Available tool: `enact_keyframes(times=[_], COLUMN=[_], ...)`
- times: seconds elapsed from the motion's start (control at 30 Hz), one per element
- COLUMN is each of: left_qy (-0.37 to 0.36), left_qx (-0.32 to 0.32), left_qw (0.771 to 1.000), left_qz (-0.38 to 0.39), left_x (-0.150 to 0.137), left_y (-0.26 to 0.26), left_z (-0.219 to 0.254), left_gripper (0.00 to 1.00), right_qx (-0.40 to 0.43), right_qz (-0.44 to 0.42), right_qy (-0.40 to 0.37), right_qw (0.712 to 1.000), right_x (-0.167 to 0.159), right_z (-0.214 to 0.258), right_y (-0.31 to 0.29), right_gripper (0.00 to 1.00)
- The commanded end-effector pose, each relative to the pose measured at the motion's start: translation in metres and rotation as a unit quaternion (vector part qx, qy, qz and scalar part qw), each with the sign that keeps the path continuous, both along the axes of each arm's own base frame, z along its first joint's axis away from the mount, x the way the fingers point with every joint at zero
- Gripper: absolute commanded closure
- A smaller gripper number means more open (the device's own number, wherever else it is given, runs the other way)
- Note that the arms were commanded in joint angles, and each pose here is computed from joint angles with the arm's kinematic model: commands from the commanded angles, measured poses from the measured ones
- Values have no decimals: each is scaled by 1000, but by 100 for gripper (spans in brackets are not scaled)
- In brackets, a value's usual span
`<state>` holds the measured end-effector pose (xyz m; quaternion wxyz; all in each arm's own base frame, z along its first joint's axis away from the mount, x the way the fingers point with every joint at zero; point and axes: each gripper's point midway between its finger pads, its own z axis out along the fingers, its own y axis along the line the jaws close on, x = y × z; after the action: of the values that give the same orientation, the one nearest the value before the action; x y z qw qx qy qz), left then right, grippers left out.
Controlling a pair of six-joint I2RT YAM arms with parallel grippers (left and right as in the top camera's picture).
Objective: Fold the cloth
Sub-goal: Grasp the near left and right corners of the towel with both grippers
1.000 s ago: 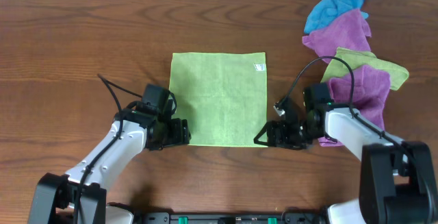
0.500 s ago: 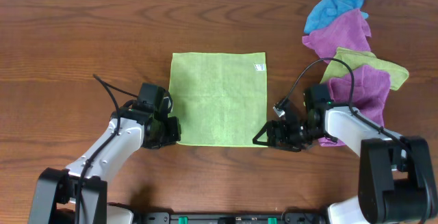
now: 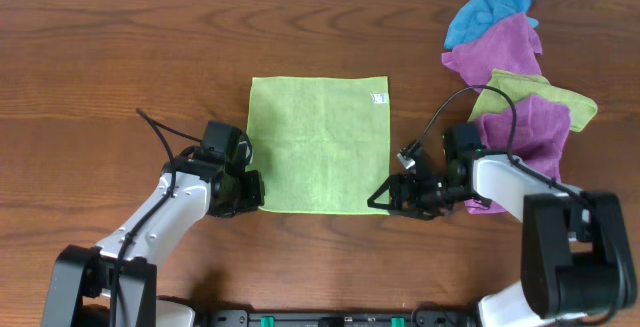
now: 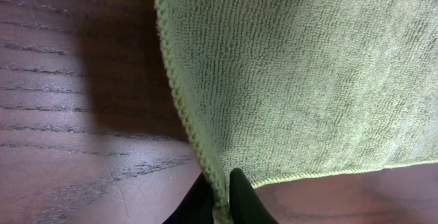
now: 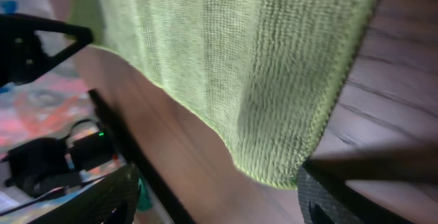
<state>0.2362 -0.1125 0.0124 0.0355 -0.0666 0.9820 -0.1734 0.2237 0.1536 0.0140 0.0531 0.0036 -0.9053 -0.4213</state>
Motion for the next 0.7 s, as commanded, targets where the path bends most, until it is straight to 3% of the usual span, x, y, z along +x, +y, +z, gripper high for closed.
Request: enact_keyframes(times=[0.0,0.1,0.33,0.67], left_qy=[6,6,5,2], left_qx=[0,0,0,-2], left_qw=[1000,1000,1000,1000], left_qz=[1,1,1,2], left_x=[-1,-1,-1,3], left_y=[1,1,1,0], left_z=[-3,-3,-3,7], left_gripper=[90,90,94,94], right_qx=[-87,-87,-91,-87], right_qz=[8,8,-2,-6], right_qy=[47,48,57,32], right_qw=[995,995,994,996], right_x=[-21,-21,-20,-3], right_z=[-45,-45,-45,-7], right_y=[-22,-22,-23,-20], right_gripper=[29,41,97,99])
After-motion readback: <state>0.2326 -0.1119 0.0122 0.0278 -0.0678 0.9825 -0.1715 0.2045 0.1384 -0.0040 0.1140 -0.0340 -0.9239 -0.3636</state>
